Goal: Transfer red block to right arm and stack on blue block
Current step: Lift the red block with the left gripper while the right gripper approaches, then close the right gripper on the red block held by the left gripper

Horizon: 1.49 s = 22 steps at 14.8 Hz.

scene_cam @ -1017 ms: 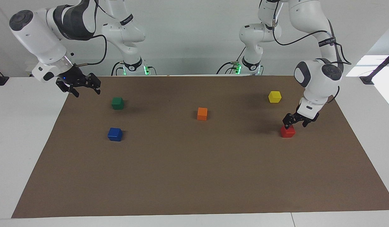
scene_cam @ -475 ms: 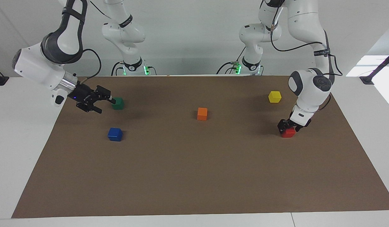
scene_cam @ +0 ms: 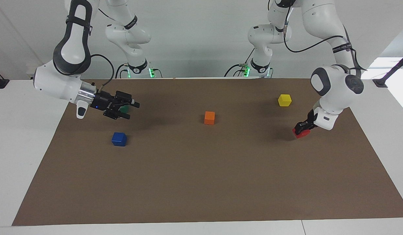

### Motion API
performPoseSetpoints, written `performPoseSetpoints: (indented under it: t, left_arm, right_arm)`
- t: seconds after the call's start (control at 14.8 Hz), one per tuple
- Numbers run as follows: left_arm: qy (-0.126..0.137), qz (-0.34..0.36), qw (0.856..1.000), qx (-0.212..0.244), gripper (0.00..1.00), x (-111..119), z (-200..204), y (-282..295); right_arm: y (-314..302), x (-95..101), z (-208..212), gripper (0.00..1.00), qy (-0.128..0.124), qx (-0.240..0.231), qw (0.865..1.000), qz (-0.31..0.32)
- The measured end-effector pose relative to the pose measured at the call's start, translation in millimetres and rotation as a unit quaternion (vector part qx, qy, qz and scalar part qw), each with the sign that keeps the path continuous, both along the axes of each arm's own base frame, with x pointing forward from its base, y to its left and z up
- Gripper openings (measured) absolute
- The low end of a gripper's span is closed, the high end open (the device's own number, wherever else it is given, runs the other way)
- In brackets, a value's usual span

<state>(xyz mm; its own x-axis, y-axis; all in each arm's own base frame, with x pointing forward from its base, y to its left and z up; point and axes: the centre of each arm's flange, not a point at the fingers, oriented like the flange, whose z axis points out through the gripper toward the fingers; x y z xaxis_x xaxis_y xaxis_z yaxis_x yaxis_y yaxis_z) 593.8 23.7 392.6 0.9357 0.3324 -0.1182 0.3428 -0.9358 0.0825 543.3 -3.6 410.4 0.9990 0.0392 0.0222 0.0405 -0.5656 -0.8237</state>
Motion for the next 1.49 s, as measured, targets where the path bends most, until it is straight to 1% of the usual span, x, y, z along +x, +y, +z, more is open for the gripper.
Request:
performPoseSetpoints:
  t: [0.07, 0.14, 0.2, 0.27, 0.34, 0.41, 0.47, 0.54, 0.61, 0.68, 0.75, 0.81, 0.88, 0.95, 1.08, 1.15, 1.22, 1.36, 1.49]
  left_arm:
    - [0.016, 0.054, 0.998, -0.015, 0.55, -1, 23, -9]
    - [0.032, 0.11, 0.993, -0.032, 0.55, -5, 48, -23]
    - [0.046, 0.164, 0.984, -0.051, 0.55, -12, 77, -43]
    - [0.061, 0.214, 0.972, -0.075, 0.55, -23, 107, -67]
    - [0.08, 0.259, 0.958, -0.096, 0.55, -40, 138, -96]
    - [0.101, 0.297, 0.943, -0.109, 0.55, -59, 164, -125]
    - [0.12, 0.333, 0.928, -0.117, 0.55, -77, 185, -154]
    - [0.141, 0.367, 0.911, -0.125, 0.55, -91, 198, -182]
    - [0.168, 0.397, 0.892, -0.135, 0.55, -102, 207, -208]
    - [0.196, 0.423, 0.872, -0.151, 0.55, -108, 210, -226]
    - [0.222, 0.443, 0.851, -0.175, 0.55, -108, 212, -235]
    - [0.239, 0.456, 0.835, -0.195, 0.55, -107, 212, -237]
    - [0.246, 0.463, 0.826, -0.208, 0.55, -105, 212, -238]
    - [0.248, 0.467, 0.82, -0.218, 0.55, -105, 212, -241]
    - [0.241, 0.484, 0.807, -0.236, 0.55, -109, 207, -259]
    - [0.235, 0.497, 0.799, -0.244, 0.55, -115, 201, -275]
    - [0.225, 0.507, 0.793, -0.251, 0.55, -124, 194, -293]
    - [0.216, 0.511, 0.791, -0.257, 0.55, -141, 184, -319]
    - [0.216, 0.51, 0.792, -0.256, 0.55, -150, 180, -323]
  right_arm:
    - [9, 0.1, -1, 1.0, 0.001, 0.024, 1.0, -0.004]
    - [18, -0.5, -1, 1.0, 0.002, 0.049, 0.999, -0.005]
    - [30, -1.1, 0, 1.0, 0.003, 0.074, 0.997, -0.004]
    - [44, -1.4, 1, 1.0, 0.006, 0.099, 0.995, -0.005]
    - [59, -2.4, 1, 1.0, 0.01, 0.124, 0.992, -0.009]
    - [75, -5.4, 0, 1.0, 0.016, 0.155, 0.988, -0.01]
    - [89, -9.1, -2, 1.0, 0.017, 0.185, 0.983, -0.007]
    - [101, -13.3, -6, 1.0, 0.013, 0.211, 0.978, -0.001]
    - [111, -17.6, -12, 1.0, 0.014, 0.239, 0.971, 0.006]
    - [120, -21.0, -17, 1.0, 0.019, 0.277, 0.961, 0.013]
    - [128, -22.6, -22, 1.0, 0.017, 0.31, 0.95, 0.021]
    - [136, -23.5, -27, 1.0, 0.014, 0.337, 0.941, 0.027]
    - [146, -24.5, -30, 1.0, 0.013, 0.367, 0.93, 0.033]
    - [159, -26.2, -31, 1.0, 0.012, 0.393, 0.919, 0.039]
    - [185, -32.0, -36, 1.0, 0.011, 0.437, 0.898, 0.047]
    - [197, -35.1, -39, 1.0, 0.013, 0.458, 0.887, 0.05]
    - [207, -37.5, -43, 1.0, 0.012, 0.472, 0.88, 0.053]
    - [218, -42.0, -48, 1.0, 0.012, 0.499, 0.864, 0.061]
    - [225, -47.2, -63, 1.0, 0.007, 0.525, 0.848, 0.069]
